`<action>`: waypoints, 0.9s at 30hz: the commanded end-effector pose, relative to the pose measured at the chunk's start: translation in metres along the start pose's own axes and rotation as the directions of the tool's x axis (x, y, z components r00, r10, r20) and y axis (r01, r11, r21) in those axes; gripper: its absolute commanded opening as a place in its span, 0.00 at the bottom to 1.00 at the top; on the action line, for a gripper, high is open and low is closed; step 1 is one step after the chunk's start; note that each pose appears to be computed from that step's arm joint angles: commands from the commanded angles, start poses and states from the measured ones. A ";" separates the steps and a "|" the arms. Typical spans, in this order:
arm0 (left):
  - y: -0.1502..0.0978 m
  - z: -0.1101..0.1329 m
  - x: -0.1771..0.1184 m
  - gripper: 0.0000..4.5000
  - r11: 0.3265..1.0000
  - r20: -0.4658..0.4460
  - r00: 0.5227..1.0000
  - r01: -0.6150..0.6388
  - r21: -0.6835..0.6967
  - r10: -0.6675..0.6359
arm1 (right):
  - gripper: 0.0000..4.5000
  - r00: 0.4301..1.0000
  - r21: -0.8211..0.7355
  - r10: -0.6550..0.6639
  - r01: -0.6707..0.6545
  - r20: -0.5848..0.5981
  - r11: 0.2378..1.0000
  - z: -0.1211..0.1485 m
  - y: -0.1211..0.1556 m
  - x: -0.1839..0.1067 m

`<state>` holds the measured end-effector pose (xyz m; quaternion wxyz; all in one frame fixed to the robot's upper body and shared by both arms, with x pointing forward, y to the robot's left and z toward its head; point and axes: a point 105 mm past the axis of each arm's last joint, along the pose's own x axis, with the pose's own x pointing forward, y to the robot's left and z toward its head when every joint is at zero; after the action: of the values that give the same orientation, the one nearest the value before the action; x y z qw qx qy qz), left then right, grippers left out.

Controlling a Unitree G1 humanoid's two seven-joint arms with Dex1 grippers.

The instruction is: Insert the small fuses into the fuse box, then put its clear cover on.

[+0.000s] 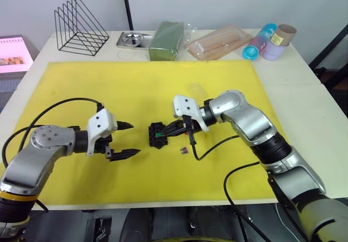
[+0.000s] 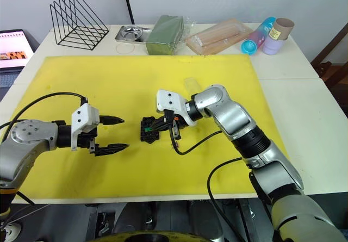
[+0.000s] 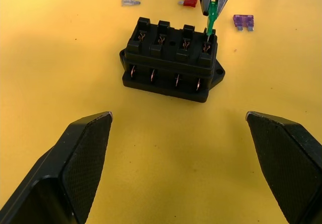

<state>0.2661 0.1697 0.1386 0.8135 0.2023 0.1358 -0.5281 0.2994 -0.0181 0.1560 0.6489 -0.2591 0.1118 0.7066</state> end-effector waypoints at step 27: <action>0.002 0.011 -0.002 1.00 0.999 0.014 1.000 -0.021 0.041 0.021 | 0.00 1.000 -0.036 -0.002 0.002 -0.004 0.999 0.006 -0.002 0.002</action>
<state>0.2672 0.1702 0.1384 0.8171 0.2020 0.1373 -0.5223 0.2994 -0.0173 0.1463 0.6451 -0.2643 0.1266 0.7057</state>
